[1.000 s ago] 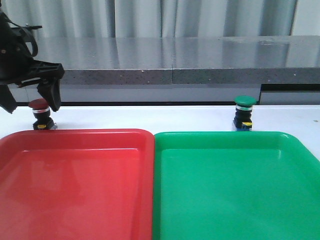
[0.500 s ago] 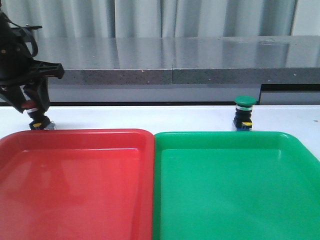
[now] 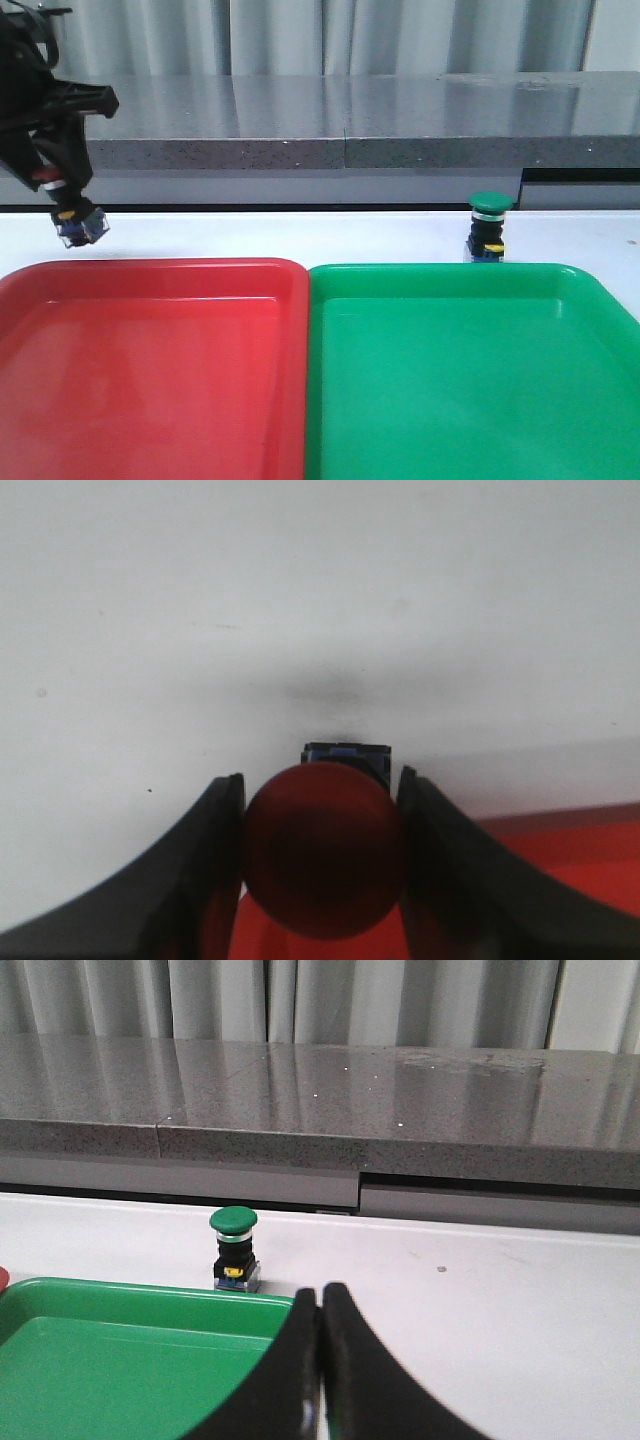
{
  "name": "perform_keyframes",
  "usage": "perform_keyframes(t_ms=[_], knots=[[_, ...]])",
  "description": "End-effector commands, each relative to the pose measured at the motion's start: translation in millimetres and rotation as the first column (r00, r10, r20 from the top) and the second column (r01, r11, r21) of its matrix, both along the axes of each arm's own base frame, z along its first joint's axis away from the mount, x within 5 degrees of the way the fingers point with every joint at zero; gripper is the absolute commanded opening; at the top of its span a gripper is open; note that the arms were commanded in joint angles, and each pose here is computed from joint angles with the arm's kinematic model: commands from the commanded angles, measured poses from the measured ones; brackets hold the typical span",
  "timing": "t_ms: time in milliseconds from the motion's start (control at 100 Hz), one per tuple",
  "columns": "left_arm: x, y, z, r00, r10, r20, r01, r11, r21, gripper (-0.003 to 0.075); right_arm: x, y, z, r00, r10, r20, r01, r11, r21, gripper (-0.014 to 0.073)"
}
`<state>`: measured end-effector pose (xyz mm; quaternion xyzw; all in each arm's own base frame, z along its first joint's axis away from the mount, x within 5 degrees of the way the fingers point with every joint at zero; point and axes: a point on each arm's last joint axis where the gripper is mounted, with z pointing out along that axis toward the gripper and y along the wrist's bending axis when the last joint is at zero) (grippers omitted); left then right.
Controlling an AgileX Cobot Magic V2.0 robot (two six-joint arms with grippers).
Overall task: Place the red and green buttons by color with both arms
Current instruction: 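Lift the red button with the left gripper and carry it over the red tray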
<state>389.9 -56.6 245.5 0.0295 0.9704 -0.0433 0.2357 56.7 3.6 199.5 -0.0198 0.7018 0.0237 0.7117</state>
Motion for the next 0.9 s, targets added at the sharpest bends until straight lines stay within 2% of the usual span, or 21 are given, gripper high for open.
perform_keyframes(t_ms=[0, 160, 360, 520, 740, 890], knots=[[-11, -1, 49, 0.992, -0.005, 0.129, 0.008, 1.0, -0.02, 0.0009, -2, -1, 12, 0.995, -0.011, 0.102, 0.011, 1.0, 0.003, -0.0066], [-28, -4, 70, 0.99, -0.021, 0.139, 0.025, 0.999, -0.028, 0.0009, -2, -1, 12, 0.995, -0.011, 0.102, 0.011, 1.0, 0.003, -0.0066], [-43, -28, 76, 0.991, -0.057, 0.119, 0.063, 0.997, -0.049, 0.0009, -2, -1, 12, 0.995, -0.011, 0.102, 0.011, 1.0, 0.003, -0.0066], [-55, -48, 64, 0.994, -0.078, 0.074, 0.082, 0.995, -0.052, 0.0009, -2, -1, 12, 0.995, -0.011, 0.102, 0.011, 1.0, 0.003, -0.0066], [-74, -72, 39, 0.997, -0.069, 0.016, 0.069, 0.997, 0.043, 0.0009, -2, -1, 12, 0.995, -0.011, 0.102, 0.011, 1.0, 0.003, -0.0066], [-86, -91, 27, 0.997, -0.077, 0.029, 0.075, 0.995, 0.058, 0.0009, -2, -1, 12, 0.995, -0.011, 0.102, 0.011, 1.0, 0.003, -0.0066]])
